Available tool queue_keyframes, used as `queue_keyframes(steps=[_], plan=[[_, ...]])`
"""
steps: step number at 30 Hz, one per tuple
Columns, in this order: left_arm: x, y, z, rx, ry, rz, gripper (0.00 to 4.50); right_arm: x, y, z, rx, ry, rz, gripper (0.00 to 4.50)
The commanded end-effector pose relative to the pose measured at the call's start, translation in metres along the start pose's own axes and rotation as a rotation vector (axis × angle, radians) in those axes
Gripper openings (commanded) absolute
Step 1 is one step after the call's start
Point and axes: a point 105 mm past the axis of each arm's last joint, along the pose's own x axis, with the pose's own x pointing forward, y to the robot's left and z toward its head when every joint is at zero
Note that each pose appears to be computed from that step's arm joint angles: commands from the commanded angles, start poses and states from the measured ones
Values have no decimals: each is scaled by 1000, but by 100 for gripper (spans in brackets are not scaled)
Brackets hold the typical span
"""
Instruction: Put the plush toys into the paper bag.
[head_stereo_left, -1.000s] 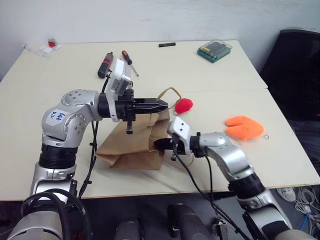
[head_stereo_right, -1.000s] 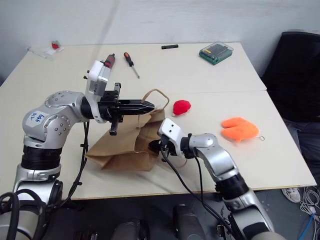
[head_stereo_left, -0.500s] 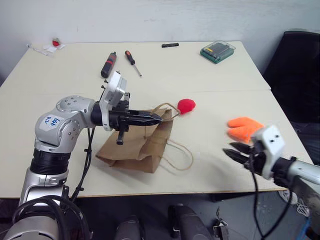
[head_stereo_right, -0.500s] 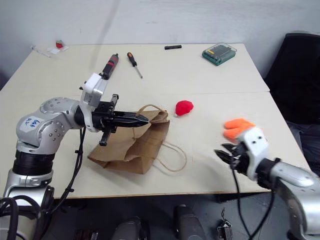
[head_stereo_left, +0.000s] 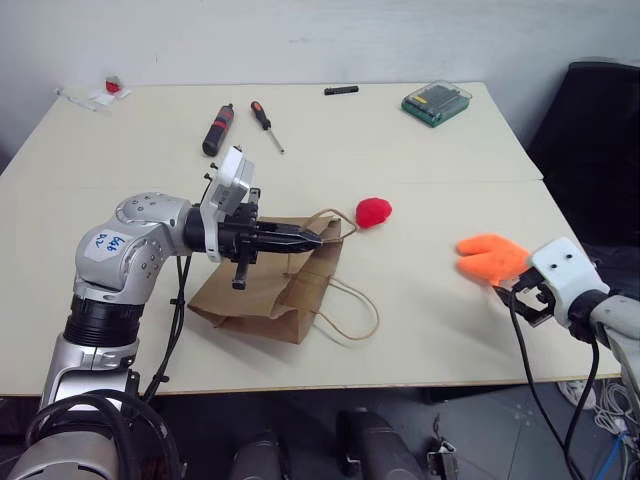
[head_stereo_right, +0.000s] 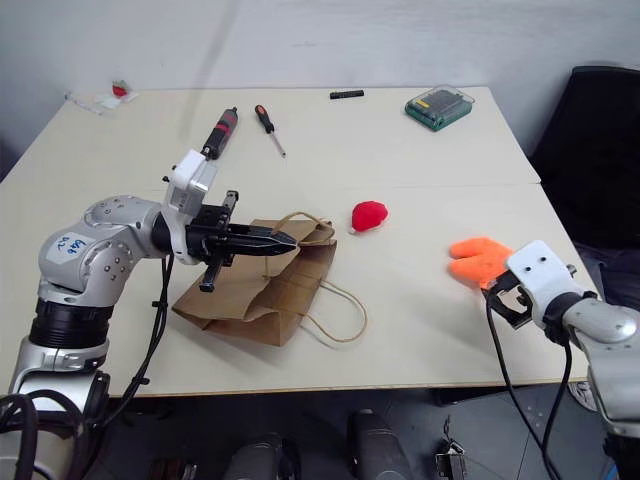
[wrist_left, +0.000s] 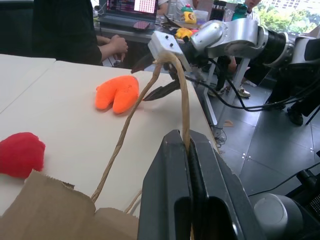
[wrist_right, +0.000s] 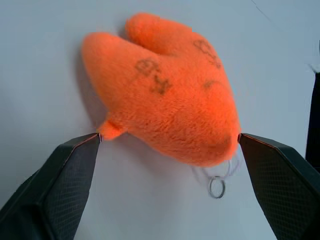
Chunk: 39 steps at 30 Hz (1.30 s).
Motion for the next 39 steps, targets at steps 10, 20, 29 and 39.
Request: queue_keyframes(steps=[10, 20, 29, 39], plan=[[-10, 4, 12, 49, -17, 59, 0, 20, -5, 19, -195, -102, -20, 148], [-11, 5, 16, 51, -10, 55, 0, -35, 46, 111, -177, -510, 387, 4], [-4, 9, 22, 69, -4, 23, 0, -39, 118, 190, -461, -788, 633, 4], [6, 7, 25, 85, 5, -33, 0, 7, 158, 214, -826, -872, 677, 4]])
